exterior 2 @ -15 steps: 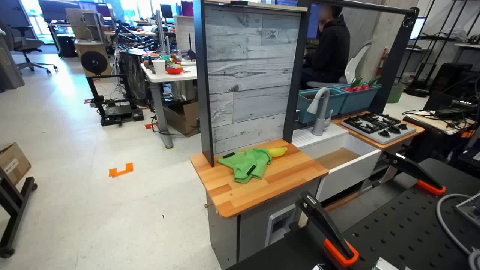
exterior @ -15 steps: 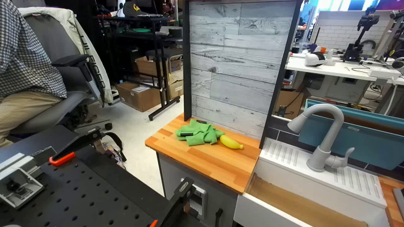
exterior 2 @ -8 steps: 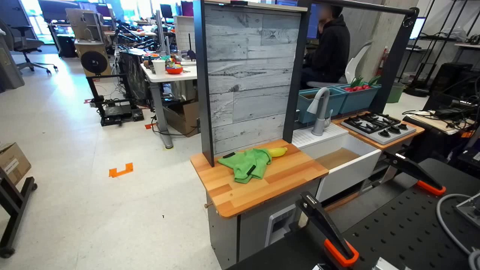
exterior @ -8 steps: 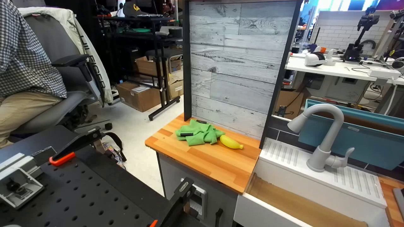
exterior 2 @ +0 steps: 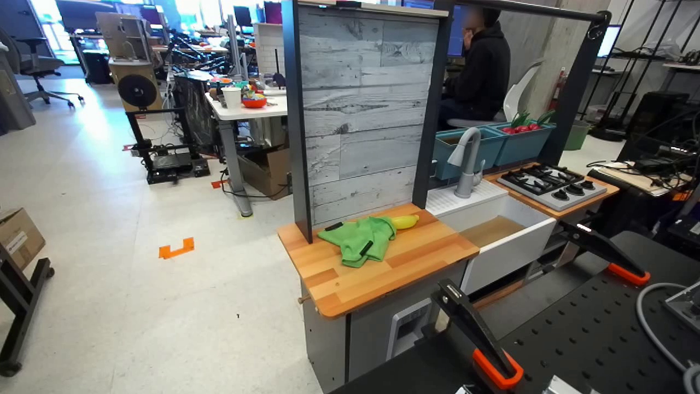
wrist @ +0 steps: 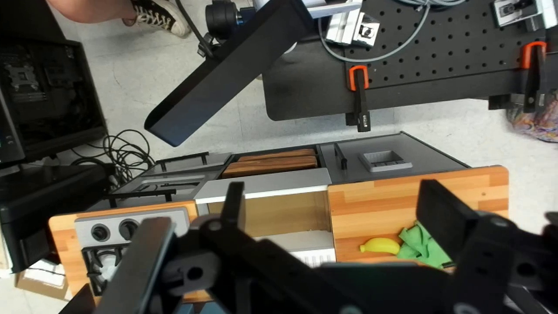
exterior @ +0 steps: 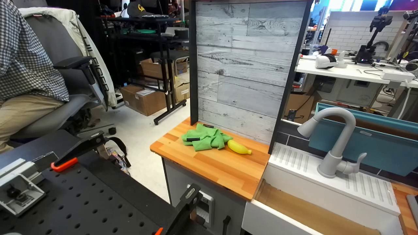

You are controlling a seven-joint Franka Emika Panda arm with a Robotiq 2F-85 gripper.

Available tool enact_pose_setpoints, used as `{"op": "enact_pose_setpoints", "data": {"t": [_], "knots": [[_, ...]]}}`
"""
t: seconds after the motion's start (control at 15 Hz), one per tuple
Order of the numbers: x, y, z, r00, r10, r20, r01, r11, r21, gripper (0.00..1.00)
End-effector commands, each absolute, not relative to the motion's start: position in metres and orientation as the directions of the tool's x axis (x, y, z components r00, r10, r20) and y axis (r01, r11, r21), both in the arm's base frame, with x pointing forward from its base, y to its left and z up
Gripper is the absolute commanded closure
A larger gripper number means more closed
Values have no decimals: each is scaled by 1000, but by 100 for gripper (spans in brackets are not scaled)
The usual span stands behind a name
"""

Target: Slide the tap slightly to the center of the sink

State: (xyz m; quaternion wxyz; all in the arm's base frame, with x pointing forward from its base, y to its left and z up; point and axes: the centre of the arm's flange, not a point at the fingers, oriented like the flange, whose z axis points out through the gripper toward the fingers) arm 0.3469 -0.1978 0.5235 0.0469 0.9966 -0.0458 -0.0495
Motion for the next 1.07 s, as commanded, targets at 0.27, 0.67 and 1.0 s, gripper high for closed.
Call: {"op": "enact_pose_setpoints", "data": {"t": [0.27,0.67,1.0], "knots": [[410,-194,506,970,-225,-88,-231,-971,-68,0],[491,-191,466,938,-347,-30,-348,-932,-105,0],[563,-191,406,892,-451,22,-446,-887,-123,0]]}}
